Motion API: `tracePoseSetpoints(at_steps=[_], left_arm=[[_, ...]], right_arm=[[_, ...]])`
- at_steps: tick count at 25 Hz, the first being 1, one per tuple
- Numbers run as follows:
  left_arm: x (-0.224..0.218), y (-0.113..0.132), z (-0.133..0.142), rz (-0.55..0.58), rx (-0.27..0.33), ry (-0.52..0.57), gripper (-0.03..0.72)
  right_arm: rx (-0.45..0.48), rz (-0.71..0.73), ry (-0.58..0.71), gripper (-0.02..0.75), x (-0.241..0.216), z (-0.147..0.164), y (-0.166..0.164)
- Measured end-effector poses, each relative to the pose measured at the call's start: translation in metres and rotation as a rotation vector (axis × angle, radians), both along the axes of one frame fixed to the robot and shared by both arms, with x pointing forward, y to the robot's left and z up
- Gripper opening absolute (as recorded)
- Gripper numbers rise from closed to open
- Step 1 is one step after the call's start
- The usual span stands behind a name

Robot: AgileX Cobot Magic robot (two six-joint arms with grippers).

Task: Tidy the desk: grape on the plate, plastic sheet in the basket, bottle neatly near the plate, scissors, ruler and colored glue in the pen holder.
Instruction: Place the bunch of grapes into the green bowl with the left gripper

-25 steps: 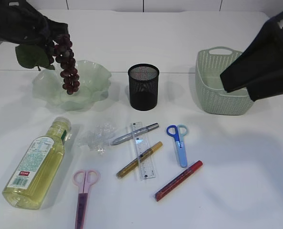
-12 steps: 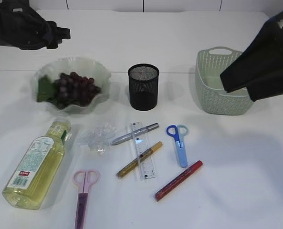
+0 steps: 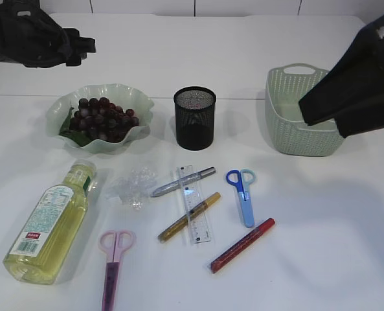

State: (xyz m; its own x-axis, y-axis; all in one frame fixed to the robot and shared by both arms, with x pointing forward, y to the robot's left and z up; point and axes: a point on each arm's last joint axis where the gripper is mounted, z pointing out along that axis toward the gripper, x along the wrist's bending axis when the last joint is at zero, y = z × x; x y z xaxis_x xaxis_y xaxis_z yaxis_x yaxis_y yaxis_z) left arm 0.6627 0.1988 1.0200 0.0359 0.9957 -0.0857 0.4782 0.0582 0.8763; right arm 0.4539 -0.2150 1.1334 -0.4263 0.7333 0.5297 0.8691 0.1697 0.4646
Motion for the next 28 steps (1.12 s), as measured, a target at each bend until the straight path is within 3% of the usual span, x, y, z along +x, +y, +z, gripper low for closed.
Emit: tracePoseSetpoints(at_steps=[18,28], left_arm=[[0.0000,-0.0031,0.0005,-0.033,-0.011,-0.005,0.419],[-0.0001,-0.0037,0.0006,-0.107,0.114,-0.020,0.412]], right_arm=[[0.000,-0.001,0.001,0.544,0.0000,0.0000,0.0000],[0.000,0.000,0.003,0.545,-0.0002,0.0000,0.0000]])
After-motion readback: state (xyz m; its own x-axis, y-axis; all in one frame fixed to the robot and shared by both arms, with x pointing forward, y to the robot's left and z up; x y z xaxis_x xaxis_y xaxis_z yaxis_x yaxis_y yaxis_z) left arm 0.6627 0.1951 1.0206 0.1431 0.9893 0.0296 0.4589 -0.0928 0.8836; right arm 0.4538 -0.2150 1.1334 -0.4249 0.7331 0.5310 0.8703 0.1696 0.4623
